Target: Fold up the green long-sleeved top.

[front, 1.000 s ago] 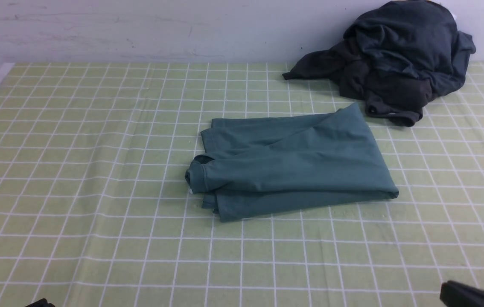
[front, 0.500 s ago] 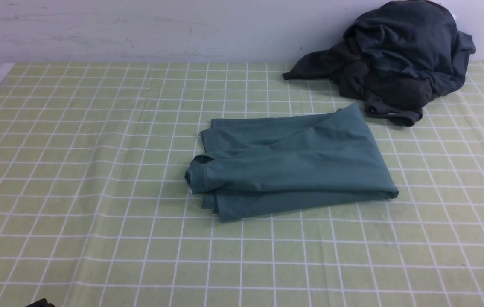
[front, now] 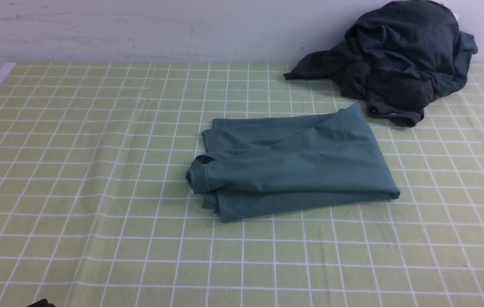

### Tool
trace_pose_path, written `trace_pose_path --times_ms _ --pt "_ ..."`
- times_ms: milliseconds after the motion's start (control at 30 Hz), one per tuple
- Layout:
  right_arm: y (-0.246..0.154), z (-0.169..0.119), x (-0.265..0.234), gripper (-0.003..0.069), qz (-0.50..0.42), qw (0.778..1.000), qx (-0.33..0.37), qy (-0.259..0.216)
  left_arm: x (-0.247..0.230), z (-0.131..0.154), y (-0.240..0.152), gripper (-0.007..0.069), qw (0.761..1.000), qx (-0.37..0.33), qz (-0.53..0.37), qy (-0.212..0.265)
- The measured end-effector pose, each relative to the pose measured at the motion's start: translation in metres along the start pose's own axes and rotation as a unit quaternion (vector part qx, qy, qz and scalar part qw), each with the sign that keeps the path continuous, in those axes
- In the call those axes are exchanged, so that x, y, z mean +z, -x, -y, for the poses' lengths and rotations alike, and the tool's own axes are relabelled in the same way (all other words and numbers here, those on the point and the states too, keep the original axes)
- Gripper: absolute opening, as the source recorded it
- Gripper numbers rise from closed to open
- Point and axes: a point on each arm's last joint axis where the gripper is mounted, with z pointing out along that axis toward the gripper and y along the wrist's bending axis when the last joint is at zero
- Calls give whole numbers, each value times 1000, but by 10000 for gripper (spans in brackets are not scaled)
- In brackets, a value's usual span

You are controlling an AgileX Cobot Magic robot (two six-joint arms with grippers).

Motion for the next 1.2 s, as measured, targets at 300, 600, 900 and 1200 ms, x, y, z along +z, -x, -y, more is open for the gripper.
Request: trace_pose_path --times_ms 300,600,900,1200 --pt "-1 0 0 -11 -4 1000 -22 1 0 0 0 -3 1000 0 0 0" --pt "0 0 0 -11 -4 1000 -22 1 0 0 0 -3 1000 0 0 0" --pt "-1 0 0 -12 -4 1000 -21 1 1 0 -3 -3 1000 -2 2 2" --pt "-1 0 0 -13 -4 1000 -21 1 16 -17 -46 -3 993 22 8 112"
